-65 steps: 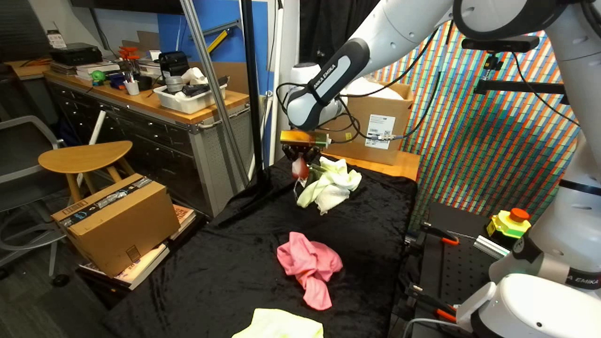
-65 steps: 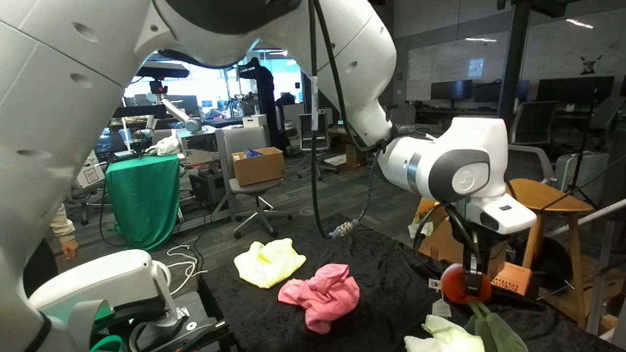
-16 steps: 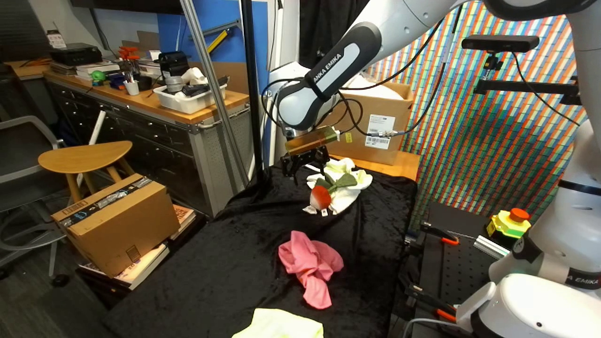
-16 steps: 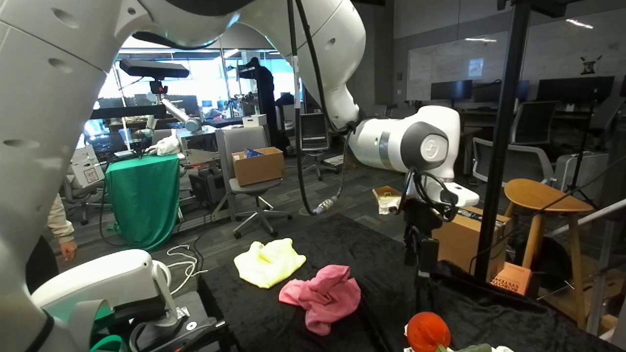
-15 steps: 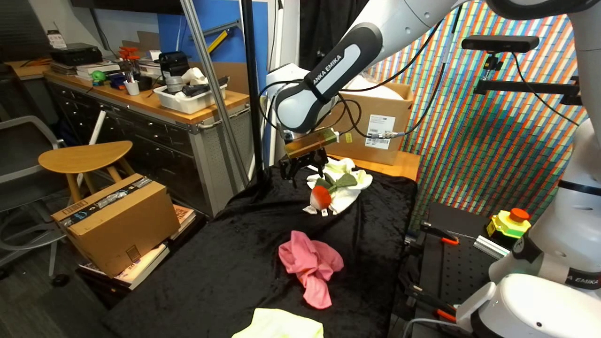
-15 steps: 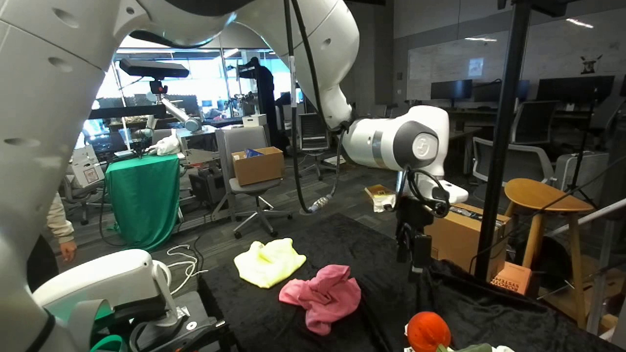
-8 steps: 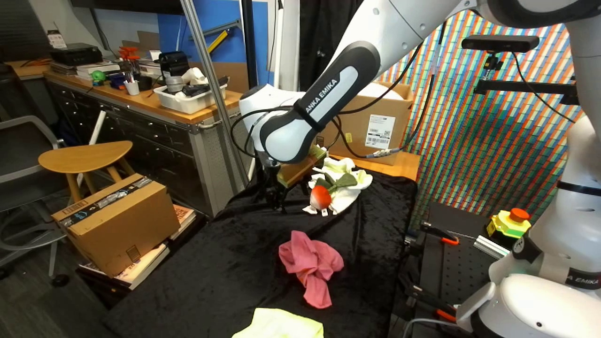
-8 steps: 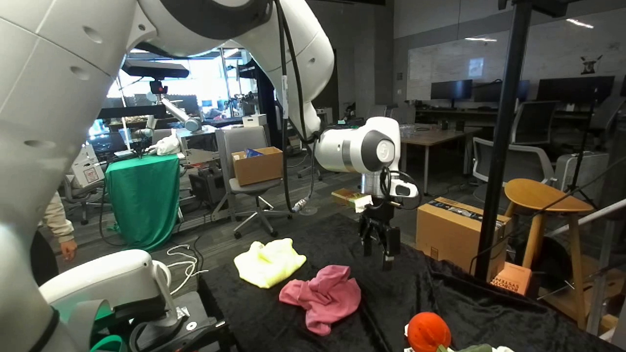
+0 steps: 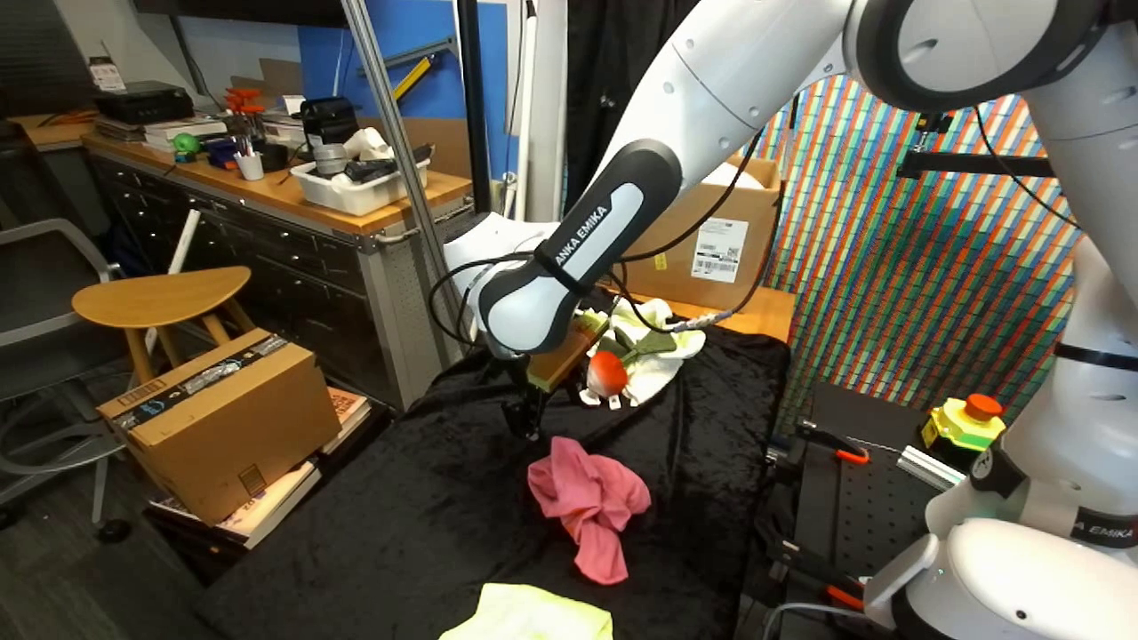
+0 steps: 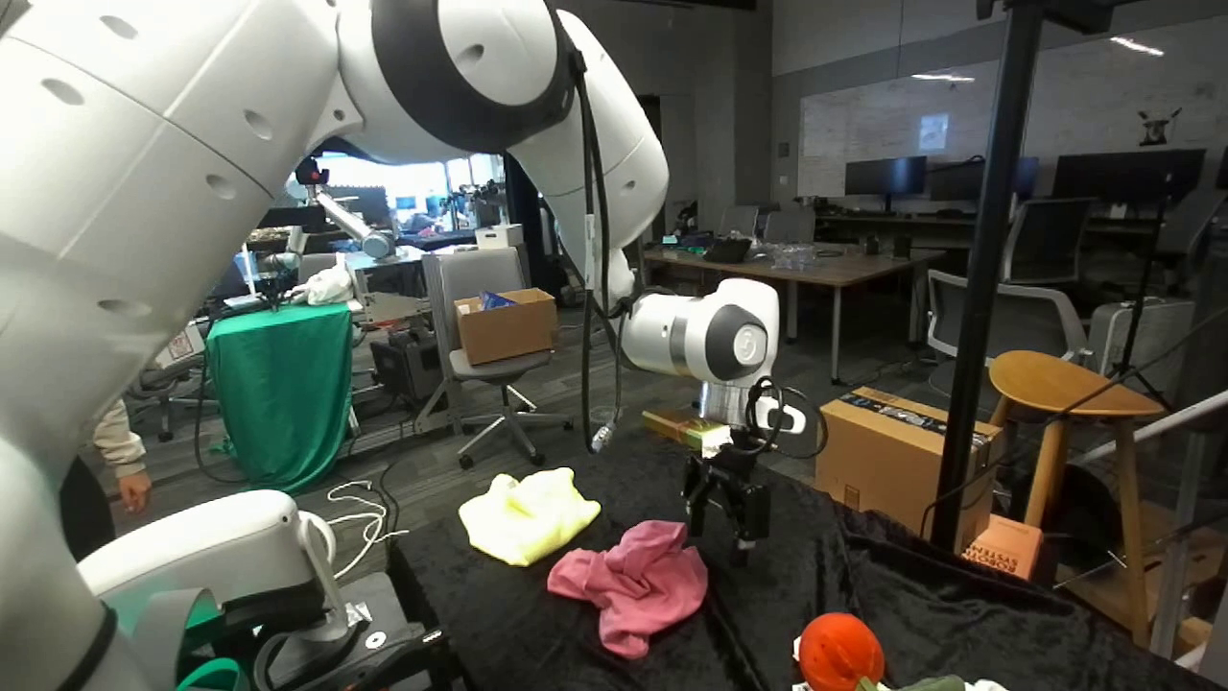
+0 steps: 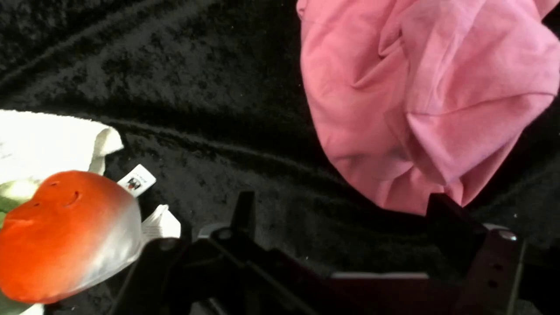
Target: Pick up the clothes and fruit plush toy and put them in one place
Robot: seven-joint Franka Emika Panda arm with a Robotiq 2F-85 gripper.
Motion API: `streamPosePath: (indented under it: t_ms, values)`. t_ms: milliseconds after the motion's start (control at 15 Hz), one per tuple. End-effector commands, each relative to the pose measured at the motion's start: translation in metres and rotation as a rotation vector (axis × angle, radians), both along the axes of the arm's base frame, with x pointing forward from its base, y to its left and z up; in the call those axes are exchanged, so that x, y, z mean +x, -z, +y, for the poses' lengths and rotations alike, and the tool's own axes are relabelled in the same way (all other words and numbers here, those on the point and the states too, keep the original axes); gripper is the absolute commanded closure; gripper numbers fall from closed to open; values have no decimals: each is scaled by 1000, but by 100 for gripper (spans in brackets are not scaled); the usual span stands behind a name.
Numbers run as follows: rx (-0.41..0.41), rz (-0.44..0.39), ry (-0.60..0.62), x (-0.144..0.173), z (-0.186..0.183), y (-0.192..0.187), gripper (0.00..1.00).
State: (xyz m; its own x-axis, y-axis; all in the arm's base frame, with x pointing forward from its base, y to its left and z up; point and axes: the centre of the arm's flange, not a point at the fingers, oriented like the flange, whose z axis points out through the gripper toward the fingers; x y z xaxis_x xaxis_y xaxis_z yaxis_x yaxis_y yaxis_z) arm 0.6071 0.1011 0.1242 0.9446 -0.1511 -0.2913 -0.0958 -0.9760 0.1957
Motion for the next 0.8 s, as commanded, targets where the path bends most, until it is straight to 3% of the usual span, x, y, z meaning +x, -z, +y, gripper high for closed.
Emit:
streamPosePath:
  t_ms: [0,267,733]
  values:
    - [70,97,46,11,6,-1,0]
    - [140,220,123,8,11,-9,0]
    - [200,312,166,6,23,-1,0]
